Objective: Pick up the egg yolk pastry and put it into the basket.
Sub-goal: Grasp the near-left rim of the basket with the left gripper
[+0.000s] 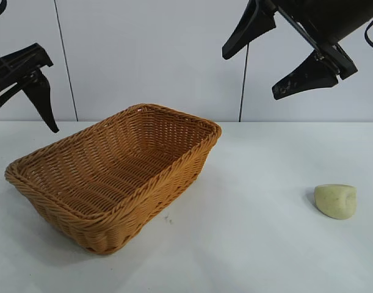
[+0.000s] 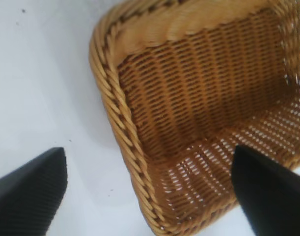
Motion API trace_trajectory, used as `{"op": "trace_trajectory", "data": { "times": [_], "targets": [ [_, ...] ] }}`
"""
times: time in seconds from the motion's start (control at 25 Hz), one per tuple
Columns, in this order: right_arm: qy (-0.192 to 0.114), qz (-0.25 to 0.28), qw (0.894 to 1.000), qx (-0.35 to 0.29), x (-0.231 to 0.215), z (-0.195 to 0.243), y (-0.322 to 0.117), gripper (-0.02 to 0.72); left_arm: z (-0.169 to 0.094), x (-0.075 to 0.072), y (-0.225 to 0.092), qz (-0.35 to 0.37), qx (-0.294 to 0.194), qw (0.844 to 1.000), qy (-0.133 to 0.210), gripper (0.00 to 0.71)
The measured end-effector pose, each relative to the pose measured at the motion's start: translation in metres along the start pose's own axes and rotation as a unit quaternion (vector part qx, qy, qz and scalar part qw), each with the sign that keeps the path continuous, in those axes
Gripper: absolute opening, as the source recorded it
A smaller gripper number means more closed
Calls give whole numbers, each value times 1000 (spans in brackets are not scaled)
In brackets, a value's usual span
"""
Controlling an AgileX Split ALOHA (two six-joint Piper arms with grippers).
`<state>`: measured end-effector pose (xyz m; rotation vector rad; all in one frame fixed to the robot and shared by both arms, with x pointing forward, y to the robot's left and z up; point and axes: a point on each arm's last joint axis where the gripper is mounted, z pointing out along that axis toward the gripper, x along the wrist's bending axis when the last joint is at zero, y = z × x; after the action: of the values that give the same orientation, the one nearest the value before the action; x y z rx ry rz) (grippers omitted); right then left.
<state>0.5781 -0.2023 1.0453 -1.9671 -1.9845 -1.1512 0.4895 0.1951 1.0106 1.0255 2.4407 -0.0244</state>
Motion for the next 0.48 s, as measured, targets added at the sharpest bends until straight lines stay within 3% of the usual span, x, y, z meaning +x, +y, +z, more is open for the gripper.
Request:
{"op": "trace_trajectory", "data": {
  "times": [0.2,0.48],
  "targets": [
    [0,0,1000,0,0,0,0,662,5,0,0,-16,2,1000,8,696],
    [0,0,1000,1,0,0,0,662,45,-4,3,-18,24,998,61,696]
  ]
}}
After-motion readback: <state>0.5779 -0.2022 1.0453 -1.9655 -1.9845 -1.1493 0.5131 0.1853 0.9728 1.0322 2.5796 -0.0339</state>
